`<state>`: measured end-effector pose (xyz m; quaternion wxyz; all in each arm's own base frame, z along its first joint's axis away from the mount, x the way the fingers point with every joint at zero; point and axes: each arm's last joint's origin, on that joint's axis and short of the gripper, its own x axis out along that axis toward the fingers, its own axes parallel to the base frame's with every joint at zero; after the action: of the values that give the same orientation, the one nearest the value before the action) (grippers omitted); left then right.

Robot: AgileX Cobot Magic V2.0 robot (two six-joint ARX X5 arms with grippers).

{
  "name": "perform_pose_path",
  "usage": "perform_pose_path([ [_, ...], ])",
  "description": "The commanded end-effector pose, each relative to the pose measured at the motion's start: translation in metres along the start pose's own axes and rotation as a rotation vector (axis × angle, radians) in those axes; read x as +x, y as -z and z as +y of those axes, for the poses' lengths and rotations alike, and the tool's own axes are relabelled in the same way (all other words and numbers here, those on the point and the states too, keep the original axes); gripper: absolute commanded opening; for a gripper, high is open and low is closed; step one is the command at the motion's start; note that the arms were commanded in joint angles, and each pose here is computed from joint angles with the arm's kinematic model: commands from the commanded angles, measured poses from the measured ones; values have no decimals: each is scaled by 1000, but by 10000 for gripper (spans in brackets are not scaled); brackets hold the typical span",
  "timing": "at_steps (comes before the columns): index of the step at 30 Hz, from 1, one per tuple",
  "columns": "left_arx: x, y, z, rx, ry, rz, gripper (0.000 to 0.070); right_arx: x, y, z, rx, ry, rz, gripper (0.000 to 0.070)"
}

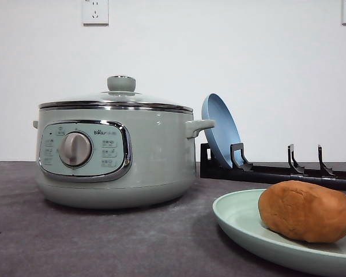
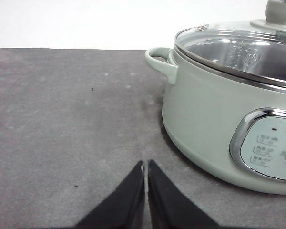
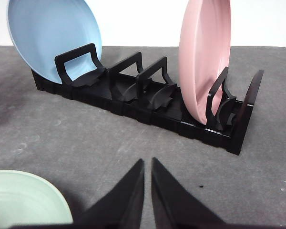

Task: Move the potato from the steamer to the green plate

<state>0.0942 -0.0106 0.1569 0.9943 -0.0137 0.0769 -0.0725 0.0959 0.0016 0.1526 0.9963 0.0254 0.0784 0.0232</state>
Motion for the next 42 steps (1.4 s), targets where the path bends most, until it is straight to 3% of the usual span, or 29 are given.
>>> perform_pose_path([
  [1,2,7,0,14,9,26,3,0,0,0,-14,4,-10,15],
  [42,2,7,0,14,9,26,3,0,0,0,-14,4,-10,15],
])
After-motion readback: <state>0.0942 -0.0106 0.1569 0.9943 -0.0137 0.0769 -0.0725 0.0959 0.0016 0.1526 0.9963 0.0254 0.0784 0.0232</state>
